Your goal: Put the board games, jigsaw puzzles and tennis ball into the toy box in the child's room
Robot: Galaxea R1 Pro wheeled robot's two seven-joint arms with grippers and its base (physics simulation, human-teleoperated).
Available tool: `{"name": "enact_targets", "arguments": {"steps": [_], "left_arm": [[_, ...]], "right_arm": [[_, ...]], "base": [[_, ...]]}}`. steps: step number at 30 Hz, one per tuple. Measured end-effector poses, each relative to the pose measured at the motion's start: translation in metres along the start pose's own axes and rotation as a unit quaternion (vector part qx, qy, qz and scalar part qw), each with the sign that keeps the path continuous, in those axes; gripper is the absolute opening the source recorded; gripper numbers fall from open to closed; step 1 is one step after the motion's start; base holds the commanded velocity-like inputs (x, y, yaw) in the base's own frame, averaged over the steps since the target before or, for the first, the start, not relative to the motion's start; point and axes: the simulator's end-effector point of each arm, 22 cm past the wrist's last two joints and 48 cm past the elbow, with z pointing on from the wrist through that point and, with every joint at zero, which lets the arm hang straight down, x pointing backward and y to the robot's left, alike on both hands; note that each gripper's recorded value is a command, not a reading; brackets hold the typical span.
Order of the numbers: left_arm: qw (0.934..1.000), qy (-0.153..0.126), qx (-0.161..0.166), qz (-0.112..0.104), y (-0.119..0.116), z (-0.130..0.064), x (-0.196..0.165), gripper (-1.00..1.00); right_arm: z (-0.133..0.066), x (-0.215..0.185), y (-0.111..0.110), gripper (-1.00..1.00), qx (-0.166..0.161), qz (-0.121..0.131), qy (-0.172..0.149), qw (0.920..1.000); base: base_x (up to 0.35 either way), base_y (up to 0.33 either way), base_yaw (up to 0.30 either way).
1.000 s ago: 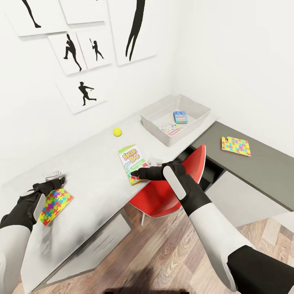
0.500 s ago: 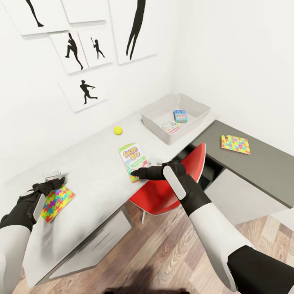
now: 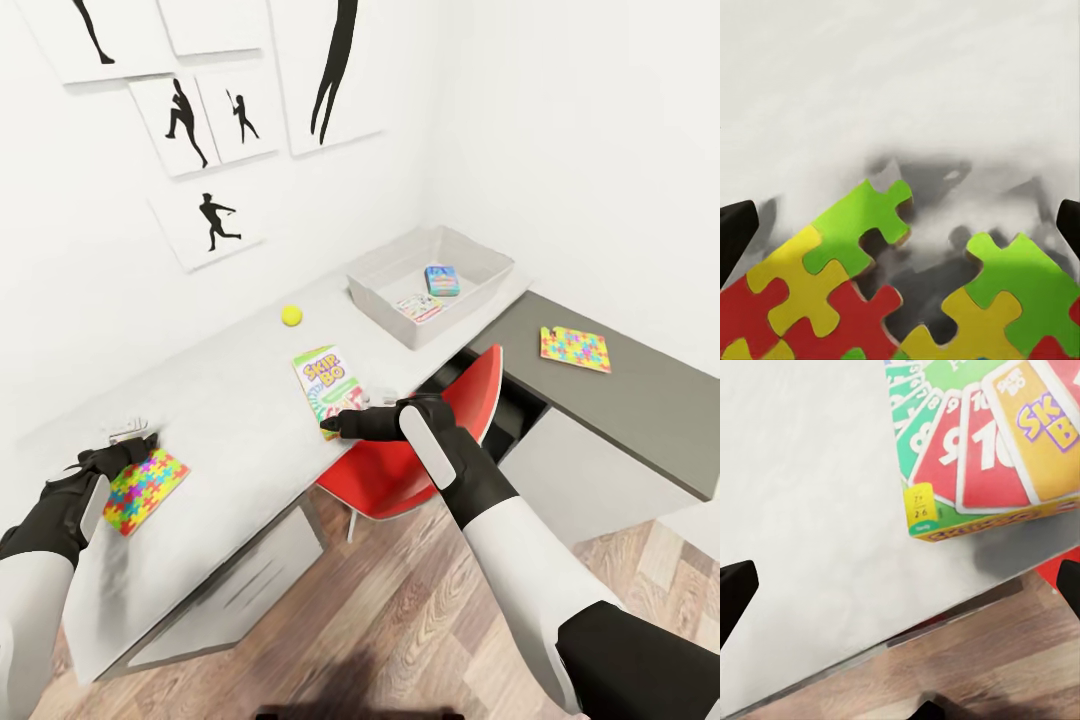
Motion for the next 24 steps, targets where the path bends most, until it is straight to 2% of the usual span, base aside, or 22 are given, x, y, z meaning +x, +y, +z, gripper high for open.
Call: {"name": "enact_targets", "arguments": {"steps": [8,24], "left_arm": [[1.0,0.0,0.0,0.0,0.0001,-0.0001,0.0005,1.0],[1.0,0.0,0.0,0.0,0.0001,0.0001,0.0004,1.0]], "right_arm": [[0.0,0.0,0.0001,1.0,0.0,0.0,0.0,1.0],[0.0001,0.0001,0.0,1.0,0.0,0.0,0.0,1.0]], "base": [[-0.043,0.0,0.0],[-0.129,0.0,0.0]]}}
